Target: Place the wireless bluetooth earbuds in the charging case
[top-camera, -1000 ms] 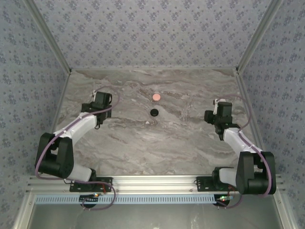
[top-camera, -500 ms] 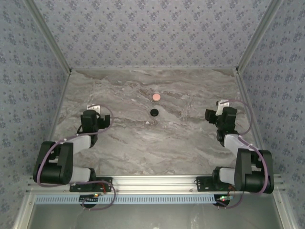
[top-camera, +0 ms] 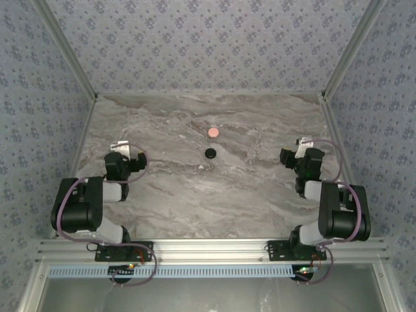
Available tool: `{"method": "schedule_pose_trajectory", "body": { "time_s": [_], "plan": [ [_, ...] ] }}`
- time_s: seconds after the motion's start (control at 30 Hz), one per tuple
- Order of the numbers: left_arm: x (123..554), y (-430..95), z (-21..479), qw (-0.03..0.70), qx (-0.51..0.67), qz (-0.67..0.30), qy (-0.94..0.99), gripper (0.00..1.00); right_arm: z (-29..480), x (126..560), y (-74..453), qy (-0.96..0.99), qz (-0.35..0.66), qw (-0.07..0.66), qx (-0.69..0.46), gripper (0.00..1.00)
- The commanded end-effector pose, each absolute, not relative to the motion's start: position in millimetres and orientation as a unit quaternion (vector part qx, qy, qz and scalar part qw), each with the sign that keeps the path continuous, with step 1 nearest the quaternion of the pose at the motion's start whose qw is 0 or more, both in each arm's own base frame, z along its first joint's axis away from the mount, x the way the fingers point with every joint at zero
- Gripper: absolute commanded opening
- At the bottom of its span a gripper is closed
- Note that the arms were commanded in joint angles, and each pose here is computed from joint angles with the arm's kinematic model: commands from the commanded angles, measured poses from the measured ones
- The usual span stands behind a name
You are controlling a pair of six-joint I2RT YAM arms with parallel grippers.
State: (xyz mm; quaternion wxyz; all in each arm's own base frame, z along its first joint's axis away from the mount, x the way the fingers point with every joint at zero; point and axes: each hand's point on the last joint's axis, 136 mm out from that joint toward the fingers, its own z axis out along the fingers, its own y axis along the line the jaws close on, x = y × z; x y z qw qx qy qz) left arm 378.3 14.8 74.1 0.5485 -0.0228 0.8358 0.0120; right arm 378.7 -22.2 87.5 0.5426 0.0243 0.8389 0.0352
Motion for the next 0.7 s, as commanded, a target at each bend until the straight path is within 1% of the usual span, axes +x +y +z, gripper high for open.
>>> {"method": "schedule_pose_trajectory", "body": {
  "time_s": [0.0, 0.03, 0.07, 0.1, 0.17, 0.67],
  "plan": [
    [394.1, 10.8, 91.5, 0.566, -0.021, 0.004, 0.824, 0.99, 81.7, 387.2, -0.1, 0.830, 0.013, 0.557, -0.033, 0.64],
    [398.3, 14.4, 88.6, 0.553, -0.029, 0.014, 0.832, 0.99, 82.0, 386.3, -3.1, 0.833, 0.001, 0.553, -0.026, 0.71],
    [396.5, 15.0, 88.4, 0.554, -0.031, 0.015, 0.832, 0.99, 81.5, 386.7, -4.9, 0.837, 0.000, 0.547, -0.021, 0.89],
    [397.4, 15.8, 89.4, 0.557, -0.033, 0.017, 0.830, 0.99, 81.5, 388.9, -7.1, 0.836, -0.005, 0.548, -0.015, 1.00],
    [397.2, 15.1, 88.5, 0.556, -0.032, 0.016, 0.831, 0.99, 80.2, 389.6, -12.9, 0.840, -0.004, 0.543, -0.001, 1.00],
    [397.2, 15.5, 88.9, 0.555, -0.032, 0.017, 0.831, 0.99, 80.9, 389.0, -12.4, 0.839, -0.002, 0.544, -0.001, 1.00]
  ]
}}
